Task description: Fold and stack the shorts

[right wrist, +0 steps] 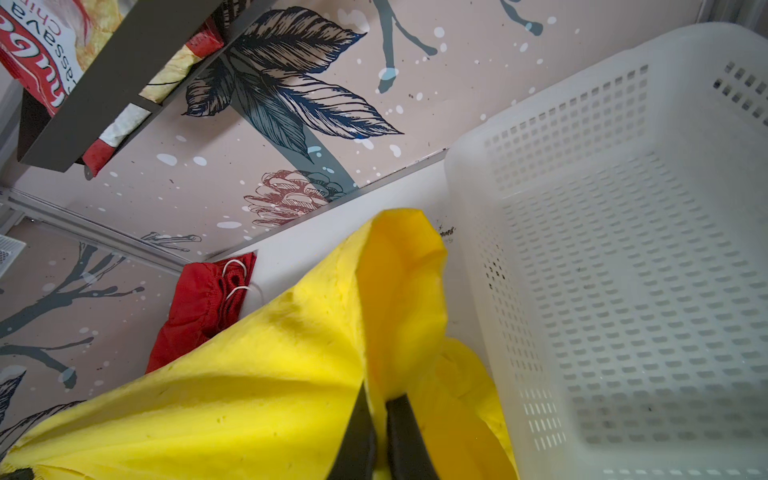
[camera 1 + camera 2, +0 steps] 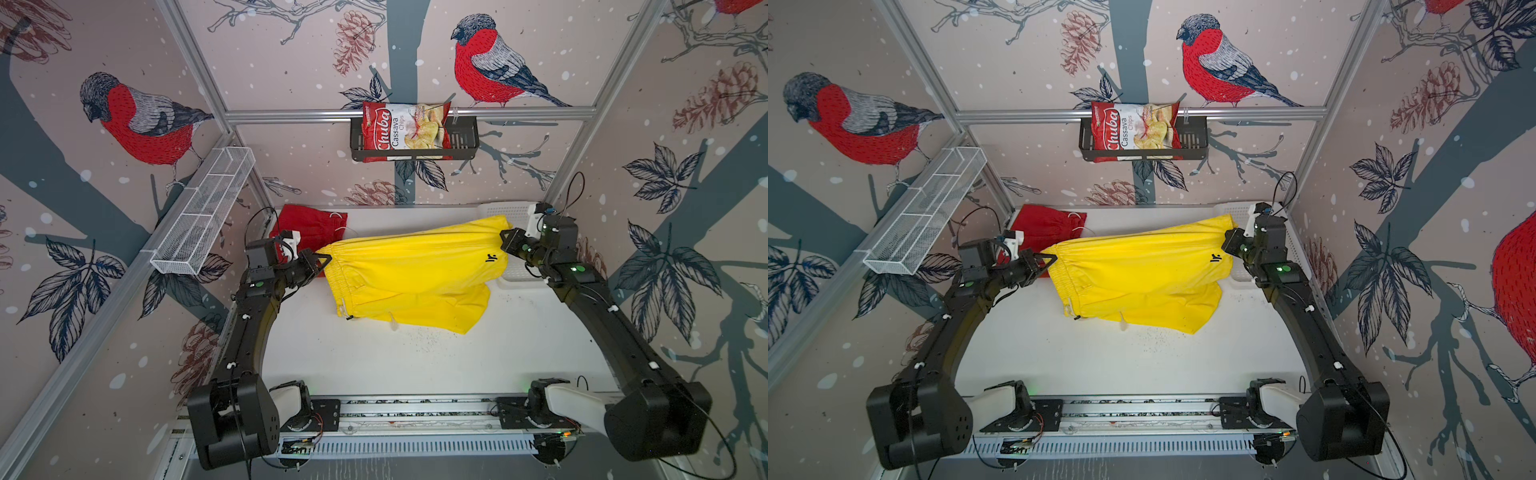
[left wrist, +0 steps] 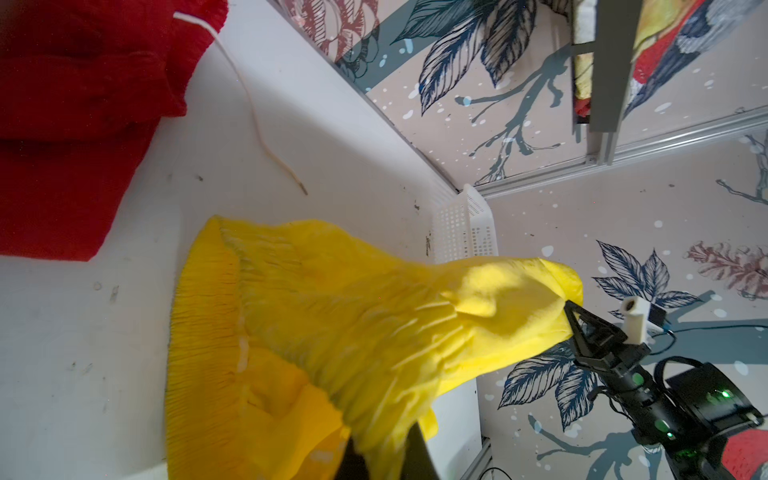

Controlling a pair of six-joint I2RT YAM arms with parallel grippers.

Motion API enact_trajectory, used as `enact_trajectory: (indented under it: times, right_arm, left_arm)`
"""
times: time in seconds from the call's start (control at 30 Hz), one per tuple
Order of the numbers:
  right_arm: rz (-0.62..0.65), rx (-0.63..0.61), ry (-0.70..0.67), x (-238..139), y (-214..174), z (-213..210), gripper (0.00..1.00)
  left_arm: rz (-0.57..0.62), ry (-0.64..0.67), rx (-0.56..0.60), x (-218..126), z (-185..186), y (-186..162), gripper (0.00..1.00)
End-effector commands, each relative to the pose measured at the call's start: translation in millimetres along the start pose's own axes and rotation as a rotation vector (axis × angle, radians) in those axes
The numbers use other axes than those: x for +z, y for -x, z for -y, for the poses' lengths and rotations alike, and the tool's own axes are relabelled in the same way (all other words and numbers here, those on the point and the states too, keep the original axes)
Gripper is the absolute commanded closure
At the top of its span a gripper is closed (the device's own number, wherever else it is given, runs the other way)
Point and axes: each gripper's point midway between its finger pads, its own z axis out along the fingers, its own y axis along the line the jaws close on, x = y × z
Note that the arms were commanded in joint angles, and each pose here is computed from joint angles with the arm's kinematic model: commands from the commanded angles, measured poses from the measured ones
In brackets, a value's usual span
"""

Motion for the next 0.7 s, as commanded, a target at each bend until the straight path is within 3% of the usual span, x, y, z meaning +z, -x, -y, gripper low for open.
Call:
enact_trajectory:
  times: [0.0, 0.17, 0.27, 0.4, 0.5, 0.67]
  right_arm:
    - [0.024, 0.028, -0.049, 2, -2, 13, 0.89]
    - [-0.104, 0.071, -0.054, 26, -60, 30, 0.88]
    - [-0.185, 0.082, -0.063, 37, -91, 35, 0.94]
    - [-0.145, 0.059, -0.047, 31, -74, 26, 0.94]
    - [-0.129, 0.021, -0.064, 24, -75, 26, 0.9]
    - [-0.298, 0.061, -0.159, 32, -159, 69, 0.86]
  left_arm:
    - [0.076, 0.033, 0.055, -2, 2, 10, 1.0]
    - [-0.002, 0.099, -0.037, 17, -44, -31, 1.0]
    - [-0.085, 0.099, -0.053, 36, -52, -61, 1.0]
    - [-0.079, 0.101, -0.015, 35, -43, -55, 1.0]
    - [-0.065, 0.192, -0.015, 32, -64, -65, 1.0]
    - [-0.077, 0.392, -0.128, 24, -127, -102, 1.0]
